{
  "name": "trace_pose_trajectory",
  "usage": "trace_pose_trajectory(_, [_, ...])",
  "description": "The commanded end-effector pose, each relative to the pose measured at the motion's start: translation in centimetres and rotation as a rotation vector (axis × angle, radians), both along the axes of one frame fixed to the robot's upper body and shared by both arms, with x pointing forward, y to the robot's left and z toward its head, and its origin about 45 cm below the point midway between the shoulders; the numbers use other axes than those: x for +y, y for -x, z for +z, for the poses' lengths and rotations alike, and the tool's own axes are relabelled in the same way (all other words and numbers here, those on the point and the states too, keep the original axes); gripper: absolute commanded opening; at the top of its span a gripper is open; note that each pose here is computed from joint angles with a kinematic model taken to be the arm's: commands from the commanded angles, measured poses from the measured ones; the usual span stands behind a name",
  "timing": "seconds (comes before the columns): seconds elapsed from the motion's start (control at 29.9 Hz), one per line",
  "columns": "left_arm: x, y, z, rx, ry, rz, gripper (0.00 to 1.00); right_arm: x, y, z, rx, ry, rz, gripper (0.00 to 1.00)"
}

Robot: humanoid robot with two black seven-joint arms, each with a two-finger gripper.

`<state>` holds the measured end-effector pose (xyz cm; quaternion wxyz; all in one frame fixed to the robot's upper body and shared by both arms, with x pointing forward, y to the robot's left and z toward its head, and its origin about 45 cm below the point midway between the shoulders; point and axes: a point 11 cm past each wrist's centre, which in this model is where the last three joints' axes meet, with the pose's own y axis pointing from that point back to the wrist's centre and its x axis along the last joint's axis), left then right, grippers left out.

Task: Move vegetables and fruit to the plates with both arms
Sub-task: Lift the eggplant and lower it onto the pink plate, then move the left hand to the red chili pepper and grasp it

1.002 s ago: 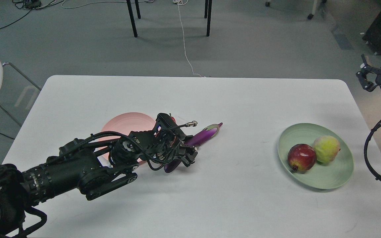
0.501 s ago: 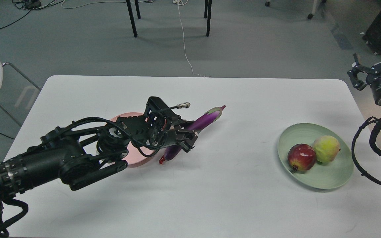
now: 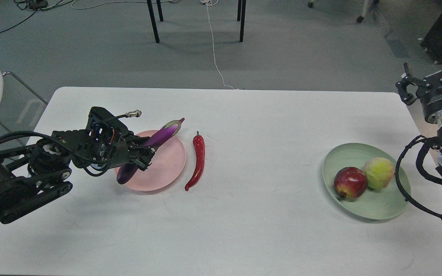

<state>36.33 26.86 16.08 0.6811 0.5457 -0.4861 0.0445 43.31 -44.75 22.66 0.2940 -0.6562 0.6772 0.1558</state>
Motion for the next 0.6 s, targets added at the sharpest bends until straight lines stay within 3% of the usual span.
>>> trace_pose_trajectory(0.0, [-0.2,0.3,-0.6,0.01,0.013,0.011,0.66,-0.1,0.0,0.1,0.002,0.008,0.002,0.99])
trace_pose_trajectory(0.03, [-0.3,0.3,-0.6,0.003,0.022,0.01,0.79,-0.3,0.1,0.1,0.002,0.012,0.0,0.99])
trace_pose_trajectory(0.4, [-0.6,-0.4,0.4,-0.015,0.034,0.013,0.83,-0.4,0.4,-0.4,0.017,0.016,0.0,0.99])
trace_pose_trajectory(0.57, [-3.9,-1.2,1.8,-0.053,0.072,-0.045,0.83,-0.3,0.4,-0.6,0.019,0.015,0.003,0.99])
